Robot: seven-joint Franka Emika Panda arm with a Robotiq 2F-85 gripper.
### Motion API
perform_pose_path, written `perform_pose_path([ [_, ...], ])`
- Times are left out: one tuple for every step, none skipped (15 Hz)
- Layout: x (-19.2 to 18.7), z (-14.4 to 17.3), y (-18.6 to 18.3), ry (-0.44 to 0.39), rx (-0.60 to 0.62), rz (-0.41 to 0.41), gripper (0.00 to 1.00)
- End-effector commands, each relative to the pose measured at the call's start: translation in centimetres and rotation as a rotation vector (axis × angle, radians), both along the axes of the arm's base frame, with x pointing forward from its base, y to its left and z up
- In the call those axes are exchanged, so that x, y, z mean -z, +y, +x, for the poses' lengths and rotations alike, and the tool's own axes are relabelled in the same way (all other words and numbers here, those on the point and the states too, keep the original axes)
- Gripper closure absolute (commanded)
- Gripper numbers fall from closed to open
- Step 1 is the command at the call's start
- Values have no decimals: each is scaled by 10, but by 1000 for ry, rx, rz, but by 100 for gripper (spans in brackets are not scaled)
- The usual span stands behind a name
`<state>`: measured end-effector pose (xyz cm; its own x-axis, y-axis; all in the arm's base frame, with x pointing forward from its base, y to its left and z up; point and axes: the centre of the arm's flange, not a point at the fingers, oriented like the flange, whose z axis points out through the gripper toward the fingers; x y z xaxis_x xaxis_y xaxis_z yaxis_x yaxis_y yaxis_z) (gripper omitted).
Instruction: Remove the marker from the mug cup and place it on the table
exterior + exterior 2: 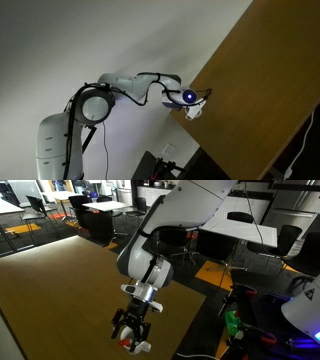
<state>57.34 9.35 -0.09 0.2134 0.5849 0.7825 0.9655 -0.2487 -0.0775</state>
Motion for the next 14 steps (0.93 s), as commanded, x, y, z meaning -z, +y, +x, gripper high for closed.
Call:
perform_pose_path([
  [6, 4, 3, -26, 20, 4, 9],
  [7, 4, 3, -25, 24, 5, 12],
  [8, 4, 3, -23, 29, 5, 10],
  [8, 5, 2, -23, 31, 6, 13],
  [8, 6, 2, -23, 32, 6, 13],
  [8, 6, 2, -24, 32, 6, 17],
  [8, 7, 1, -25, 32, 6, 18],
  [8, 8, 1, -26, 33, 6, 22],
  [8, 8, 1, -25, 34, 6, 24],
  [8, 8, 0, -27, 36, 5, 26],
  [8, 8, 0, -27, 37, 5, 29],
  [8, 8, 0, -27, 39, 4, 29],
  [8, 7, -1, -24, 42, 4, 32],
  [8, 6, -1, -22, 44, 4, 32],
])
